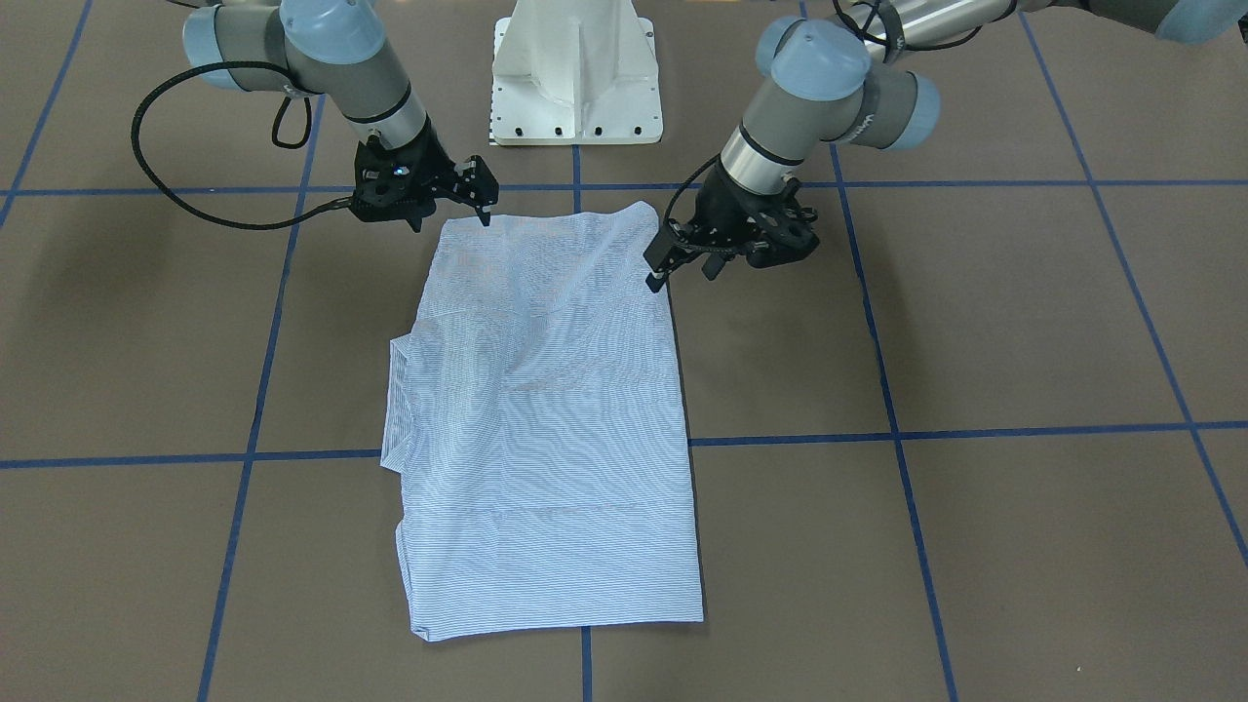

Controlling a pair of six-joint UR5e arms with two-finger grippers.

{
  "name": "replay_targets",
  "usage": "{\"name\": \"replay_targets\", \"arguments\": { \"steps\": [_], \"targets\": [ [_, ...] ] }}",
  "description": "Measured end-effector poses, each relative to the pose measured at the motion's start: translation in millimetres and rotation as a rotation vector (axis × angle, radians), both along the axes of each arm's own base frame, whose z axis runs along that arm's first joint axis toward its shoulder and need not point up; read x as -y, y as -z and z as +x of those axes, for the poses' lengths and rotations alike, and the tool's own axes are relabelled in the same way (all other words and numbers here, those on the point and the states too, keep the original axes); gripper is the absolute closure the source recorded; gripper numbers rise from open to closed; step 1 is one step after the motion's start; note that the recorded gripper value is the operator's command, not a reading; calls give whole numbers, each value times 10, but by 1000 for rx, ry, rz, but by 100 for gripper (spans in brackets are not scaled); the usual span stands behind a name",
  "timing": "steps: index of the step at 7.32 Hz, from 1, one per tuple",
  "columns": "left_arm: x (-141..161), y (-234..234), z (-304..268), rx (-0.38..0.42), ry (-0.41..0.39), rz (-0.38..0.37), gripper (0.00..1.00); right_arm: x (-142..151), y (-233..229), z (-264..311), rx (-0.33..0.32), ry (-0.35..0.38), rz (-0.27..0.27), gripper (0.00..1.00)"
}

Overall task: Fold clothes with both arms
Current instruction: 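Lower both grippers to the shirt's near corners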

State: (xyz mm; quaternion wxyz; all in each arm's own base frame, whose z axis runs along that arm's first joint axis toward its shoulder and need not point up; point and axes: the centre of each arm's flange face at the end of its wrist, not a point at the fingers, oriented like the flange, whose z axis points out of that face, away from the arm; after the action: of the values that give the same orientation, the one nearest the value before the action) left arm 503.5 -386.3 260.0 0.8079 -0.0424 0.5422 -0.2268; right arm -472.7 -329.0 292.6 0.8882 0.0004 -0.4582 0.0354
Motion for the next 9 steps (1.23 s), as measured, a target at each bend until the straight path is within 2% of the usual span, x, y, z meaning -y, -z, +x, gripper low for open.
{"name": "replay_targets", "arguments": {
  "steps": [2, 4, 6, 7, 9],
  "targets": [
    [-372, 32, 282, 37, -59, -45, 9, 53, -1, 44, -1, -11, -13, 0],
    [-669, 1, 476, 54, -113, -54, 10, 77, 15, 59, 2, -17, -15, 0],
    [-787, -56, 554, 66, -134, -57, 20, 87, 35, 67, 6, -19, -13, 0],
    [-801, -75, 572, 70, -137, -59, 30, 95, 38, 73, 7, -21, -13, 0],
    [-824, -92, 605, 75, -143, -60, 87, 103, 30, 78, 6, -23, -13, 0]
  ]
}}
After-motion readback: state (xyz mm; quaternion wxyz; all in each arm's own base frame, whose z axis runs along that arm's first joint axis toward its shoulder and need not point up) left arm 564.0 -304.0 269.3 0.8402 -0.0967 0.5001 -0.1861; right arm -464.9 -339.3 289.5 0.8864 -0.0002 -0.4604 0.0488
